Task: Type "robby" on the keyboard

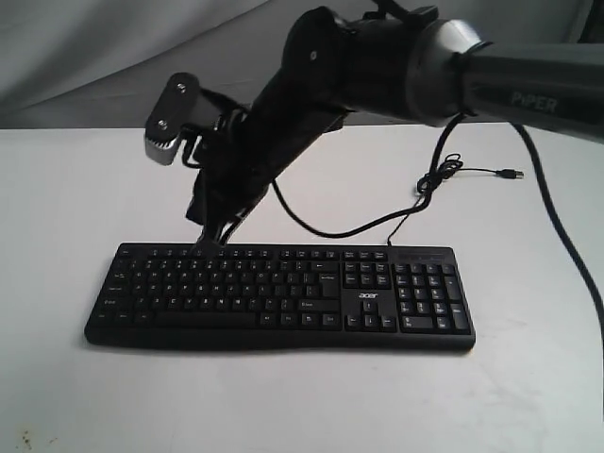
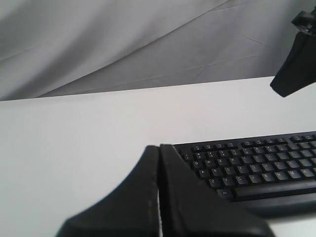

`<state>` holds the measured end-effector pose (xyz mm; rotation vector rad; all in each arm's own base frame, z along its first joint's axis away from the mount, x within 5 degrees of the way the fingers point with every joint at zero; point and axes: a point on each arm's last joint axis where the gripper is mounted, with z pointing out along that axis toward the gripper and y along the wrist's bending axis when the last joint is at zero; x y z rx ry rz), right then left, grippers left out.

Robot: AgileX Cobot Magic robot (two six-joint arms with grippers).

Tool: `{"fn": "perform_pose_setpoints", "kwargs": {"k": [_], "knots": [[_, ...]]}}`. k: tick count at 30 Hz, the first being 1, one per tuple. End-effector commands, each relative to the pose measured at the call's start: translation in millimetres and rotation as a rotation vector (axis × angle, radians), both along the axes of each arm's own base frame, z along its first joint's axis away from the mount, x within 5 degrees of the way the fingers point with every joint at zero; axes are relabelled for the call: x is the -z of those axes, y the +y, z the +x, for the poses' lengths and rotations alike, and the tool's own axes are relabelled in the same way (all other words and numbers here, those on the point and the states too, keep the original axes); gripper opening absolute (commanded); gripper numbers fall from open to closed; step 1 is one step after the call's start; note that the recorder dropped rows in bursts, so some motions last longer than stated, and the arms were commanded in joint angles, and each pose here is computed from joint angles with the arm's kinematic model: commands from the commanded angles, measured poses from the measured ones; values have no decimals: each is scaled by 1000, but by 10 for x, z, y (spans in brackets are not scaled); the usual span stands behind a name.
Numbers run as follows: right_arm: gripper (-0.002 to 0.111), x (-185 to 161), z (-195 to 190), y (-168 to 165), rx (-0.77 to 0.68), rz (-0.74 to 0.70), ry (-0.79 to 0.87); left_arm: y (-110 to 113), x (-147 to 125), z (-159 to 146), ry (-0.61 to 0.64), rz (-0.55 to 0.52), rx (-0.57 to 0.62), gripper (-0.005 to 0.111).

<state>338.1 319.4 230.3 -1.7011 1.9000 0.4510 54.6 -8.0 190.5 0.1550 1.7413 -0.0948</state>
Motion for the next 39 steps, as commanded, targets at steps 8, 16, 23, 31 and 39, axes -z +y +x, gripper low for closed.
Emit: {"fn": "perform_pose_setpoints", "kwargs": {"k": [8,16,23,31,39], "knots": [[0,236,-109,234,-43,29,48,-3,8,-1,-5,1,6,0],[0,597,-111,428,-106,11,18,-3,8,-1,-5,1,6,0],[0,674,31,618,-119,20,77,-3,8,-1,-5,1,6,0],[0,791,134,644,-91,-69,91,-3,8,-1,-5,1,6,0],[0,783,193,648,-68,-63,28,-3,8,-1,-5,1,6,0]]}}
